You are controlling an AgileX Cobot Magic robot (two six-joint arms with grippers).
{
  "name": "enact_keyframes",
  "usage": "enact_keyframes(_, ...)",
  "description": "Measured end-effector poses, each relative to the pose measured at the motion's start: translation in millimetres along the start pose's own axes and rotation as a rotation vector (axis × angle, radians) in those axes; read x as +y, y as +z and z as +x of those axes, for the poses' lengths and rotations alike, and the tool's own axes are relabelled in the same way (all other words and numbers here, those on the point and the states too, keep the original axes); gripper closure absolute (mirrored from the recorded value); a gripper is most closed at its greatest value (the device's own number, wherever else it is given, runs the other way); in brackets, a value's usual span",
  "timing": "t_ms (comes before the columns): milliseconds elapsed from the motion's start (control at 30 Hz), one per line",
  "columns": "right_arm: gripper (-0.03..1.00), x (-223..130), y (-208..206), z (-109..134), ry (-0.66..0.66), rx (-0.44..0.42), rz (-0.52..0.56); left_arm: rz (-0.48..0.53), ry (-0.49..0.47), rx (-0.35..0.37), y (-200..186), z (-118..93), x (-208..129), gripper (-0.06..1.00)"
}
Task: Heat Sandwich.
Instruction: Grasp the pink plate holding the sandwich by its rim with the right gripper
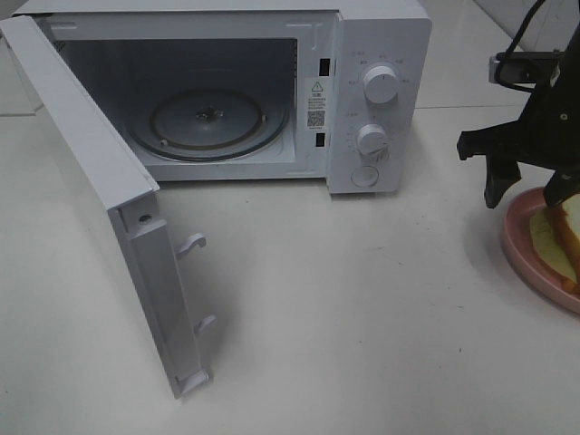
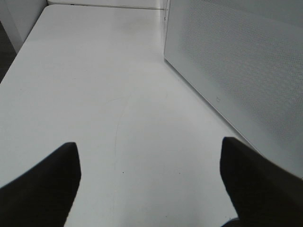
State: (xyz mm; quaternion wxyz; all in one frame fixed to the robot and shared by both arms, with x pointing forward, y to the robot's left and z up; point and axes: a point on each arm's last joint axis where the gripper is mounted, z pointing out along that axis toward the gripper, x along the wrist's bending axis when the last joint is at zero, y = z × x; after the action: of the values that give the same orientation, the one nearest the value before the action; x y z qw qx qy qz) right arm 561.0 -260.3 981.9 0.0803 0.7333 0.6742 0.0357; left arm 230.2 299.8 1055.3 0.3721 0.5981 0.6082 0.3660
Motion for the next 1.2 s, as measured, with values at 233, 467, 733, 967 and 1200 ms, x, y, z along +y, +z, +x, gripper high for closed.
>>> enact_keyframes(233,0.34,3.4,29.8,3.7,-0.008,-0.013,0.061,0.000,0.000,0.000,0.0,0.0,0.0,0.18)
enact_keyframes(467,0.34,5.5,49.6,3.3,-0.032,-0.047,0.087,0.000,0.000,0.000,0.0,0.0,0.0,0.18)
enact_keyframes(733,0.35,9.4,63.7,-6.3,-0.006,-0.086,0.086,0.000,0.000,0.000,0.0,0.0,0.0,0.18)
enact_keyframes(967,0.36,12.1,64.2,-9.4,0.004,-0.082,0.064,0.000,0.000,0.000,0.0,0.0,0.0,0.18)
enact_keyframes(1200,0.37,12.1,64.2,-9.4,0.013,-0.081,0.064,0.000,0.000,0.000,0.0,0.0,0.0,0.18)
